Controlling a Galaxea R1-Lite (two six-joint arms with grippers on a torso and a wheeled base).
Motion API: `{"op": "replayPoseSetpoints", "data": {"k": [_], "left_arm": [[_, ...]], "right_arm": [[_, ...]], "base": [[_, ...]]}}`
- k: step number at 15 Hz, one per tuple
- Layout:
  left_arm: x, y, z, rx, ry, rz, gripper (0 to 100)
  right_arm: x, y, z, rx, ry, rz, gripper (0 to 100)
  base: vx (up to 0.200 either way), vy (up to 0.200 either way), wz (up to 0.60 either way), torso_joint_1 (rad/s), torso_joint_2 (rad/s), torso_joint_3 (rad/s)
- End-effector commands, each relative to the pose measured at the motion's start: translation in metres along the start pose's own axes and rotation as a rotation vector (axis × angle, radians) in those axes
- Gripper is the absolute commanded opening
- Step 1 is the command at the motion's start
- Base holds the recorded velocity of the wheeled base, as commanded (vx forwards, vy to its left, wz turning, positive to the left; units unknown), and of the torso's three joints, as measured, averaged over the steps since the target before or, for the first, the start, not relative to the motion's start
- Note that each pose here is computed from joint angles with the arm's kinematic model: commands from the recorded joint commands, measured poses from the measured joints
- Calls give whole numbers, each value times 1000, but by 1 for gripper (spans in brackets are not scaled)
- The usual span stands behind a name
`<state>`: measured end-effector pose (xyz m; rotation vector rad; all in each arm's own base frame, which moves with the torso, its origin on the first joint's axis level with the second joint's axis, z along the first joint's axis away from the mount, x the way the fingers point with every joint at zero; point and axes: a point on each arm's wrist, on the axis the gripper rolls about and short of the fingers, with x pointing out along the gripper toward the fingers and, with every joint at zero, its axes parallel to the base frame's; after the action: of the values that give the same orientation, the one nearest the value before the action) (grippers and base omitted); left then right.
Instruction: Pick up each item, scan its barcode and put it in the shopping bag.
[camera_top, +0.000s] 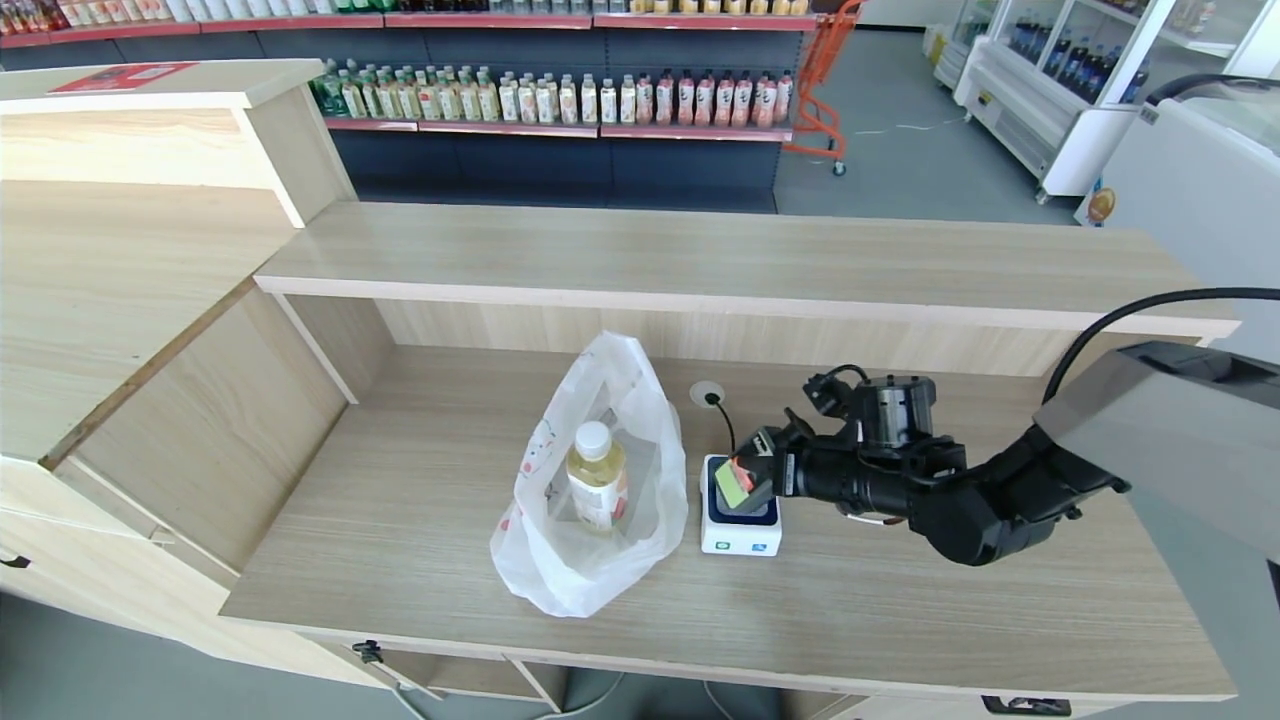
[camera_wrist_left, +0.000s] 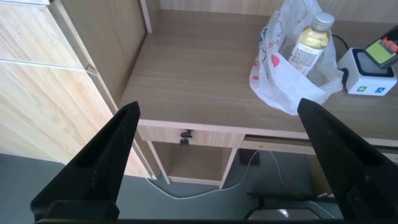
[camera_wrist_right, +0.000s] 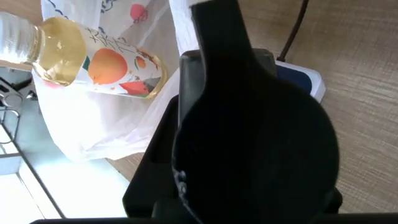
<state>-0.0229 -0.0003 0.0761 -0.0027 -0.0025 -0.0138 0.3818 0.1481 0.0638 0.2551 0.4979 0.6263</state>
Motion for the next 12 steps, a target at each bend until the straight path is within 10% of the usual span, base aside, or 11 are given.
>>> {"op": "replayPoseSetpoints", "data": {"k": [1,12], "left_arm": [[0,0,0,0,-1,0,100],[0,0,0,-3,-1,0,100]], "right_arm": [[-25,17,26,-15,-76,25,0],[-52,21,36,-131,-113,4,0]], "base": [[0,0,0,0,0,0],[0,145,0,2,3,0]]}}
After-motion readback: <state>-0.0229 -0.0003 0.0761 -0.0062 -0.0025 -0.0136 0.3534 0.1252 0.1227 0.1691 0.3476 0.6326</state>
